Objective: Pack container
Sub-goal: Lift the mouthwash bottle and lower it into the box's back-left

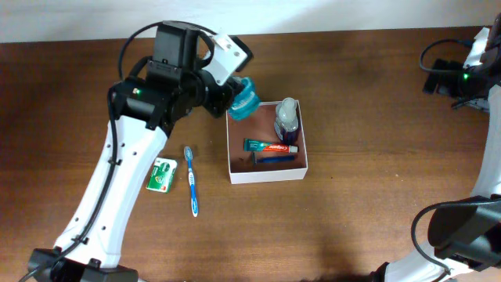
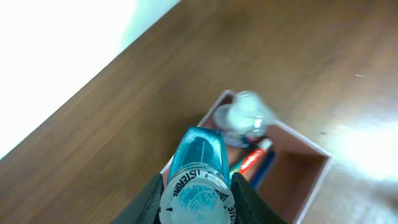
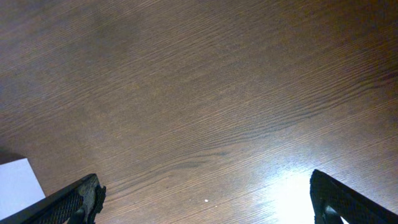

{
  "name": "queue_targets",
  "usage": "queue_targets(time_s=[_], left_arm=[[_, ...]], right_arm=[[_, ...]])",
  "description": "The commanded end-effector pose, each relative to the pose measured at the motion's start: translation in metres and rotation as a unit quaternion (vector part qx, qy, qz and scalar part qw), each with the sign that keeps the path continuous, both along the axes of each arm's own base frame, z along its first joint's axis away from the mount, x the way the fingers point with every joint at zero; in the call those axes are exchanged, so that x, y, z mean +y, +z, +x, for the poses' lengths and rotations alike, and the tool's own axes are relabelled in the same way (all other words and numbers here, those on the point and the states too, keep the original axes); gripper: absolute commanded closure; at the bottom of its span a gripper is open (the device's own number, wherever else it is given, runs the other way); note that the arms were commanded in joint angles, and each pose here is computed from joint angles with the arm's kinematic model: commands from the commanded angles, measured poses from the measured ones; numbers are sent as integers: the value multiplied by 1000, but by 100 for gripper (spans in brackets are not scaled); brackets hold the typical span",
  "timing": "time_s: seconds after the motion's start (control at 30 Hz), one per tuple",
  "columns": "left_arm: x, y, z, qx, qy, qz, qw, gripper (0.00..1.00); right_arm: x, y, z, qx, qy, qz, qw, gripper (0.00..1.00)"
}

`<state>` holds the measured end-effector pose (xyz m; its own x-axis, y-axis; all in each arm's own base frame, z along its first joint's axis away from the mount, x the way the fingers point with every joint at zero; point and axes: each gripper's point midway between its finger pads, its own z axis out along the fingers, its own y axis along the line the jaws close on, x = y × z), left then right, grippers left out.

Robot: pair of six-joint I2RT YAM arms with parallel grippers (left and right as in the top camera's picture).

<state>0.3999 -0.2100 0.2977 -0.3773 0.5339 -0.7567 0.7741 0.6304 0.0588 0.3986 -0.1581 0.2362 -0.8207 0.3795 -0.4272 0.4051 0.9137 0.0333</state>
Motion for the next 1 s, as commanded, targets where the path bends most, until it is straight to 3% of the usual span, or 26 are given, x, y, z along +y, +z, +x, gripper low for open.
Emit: queue_targets(time_s=[0.0,0.37,0.97], left_arm=[[-11,26,-14,-45,-65,-11,997,100],[-17,-16,-6,-72,-165,71,981,100],[-30,-95,28,-7,-173,83,981,100]], right_arm=[[-2,3,1,-5,-3,-2,1000,2],[-2,4,1,-5,-3,-3,1000,2],[-2,4,1,-5,-3,-3,1000,2]])
